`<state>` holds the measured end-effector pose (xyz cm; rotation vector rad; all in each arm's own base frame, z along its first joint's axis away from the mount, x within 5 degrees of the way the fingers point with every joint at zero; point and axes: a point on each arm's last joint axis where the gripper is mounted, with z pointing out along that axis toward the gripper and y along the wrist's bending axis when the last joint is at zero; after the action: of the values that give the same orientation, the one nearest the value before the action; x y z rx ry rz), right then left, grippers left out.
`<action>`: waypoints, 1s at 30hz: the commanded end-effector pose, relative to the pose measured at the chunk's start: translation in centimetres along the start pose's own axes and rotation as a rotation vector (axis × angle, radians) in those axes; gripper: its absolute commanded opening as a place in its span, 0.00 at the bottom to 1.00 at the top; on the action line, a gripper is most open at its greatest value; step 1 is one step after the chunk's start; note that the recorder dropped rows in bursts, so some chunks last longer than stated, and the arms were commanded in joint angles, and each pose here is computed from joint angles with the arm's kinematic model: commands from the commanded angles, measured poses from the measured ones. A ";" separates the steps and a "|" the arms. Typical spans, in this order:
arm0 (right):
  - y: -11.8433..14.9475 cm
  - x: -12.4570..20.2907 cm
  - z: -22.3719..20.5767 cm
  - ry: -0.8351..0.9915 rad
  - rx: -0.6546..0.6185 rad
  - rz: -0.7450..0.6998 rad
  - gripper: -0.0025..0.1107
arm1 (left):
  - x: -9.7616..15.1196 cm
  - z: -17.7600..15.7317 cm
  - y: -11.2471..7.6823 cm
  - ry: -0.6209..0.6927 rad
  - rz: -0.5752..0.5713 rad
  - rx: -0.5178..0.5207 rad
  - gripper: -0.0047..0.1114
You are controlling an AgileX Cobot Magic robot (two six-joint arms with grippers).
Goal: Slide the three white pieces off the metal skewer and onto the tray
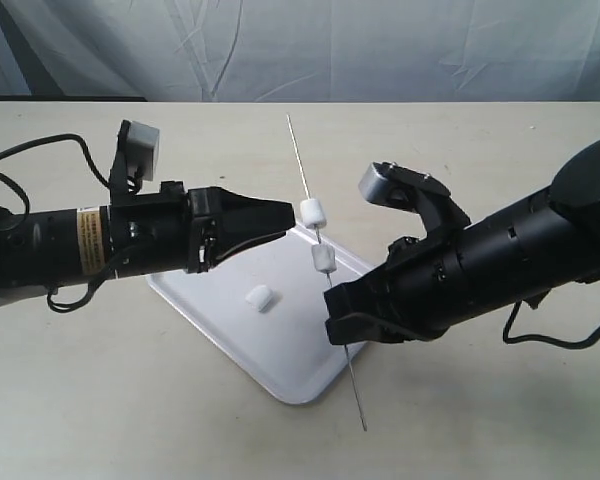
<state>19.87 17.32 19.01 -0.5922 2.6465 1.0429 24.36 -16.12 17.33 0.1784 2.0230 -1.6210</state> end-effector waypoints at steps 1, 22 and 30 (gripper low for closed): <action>0.8 -0.1 -0.1 0.007 -0.086 -0.044 0.01 | 0.0 0.2 -0.6 -0.001 -0.006 0.049 0.32; 1.3 0.2 -0.1 0.039 -0.142 -0.077 0.01 | -0.1 0.2 -0.4 -0.008 -0.012 0.028 0.21; 1.2 0.5 -0.1 0.057 -0.135 -0.112 0.01 | -0.5 0.2 -0.5 -0.051 -0.031 0.039 0.14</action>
<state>18.98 17.95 19.67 -0.7483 2.5793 1.2024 24.39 -16.14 17.57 0.1531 2.0028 -1.6529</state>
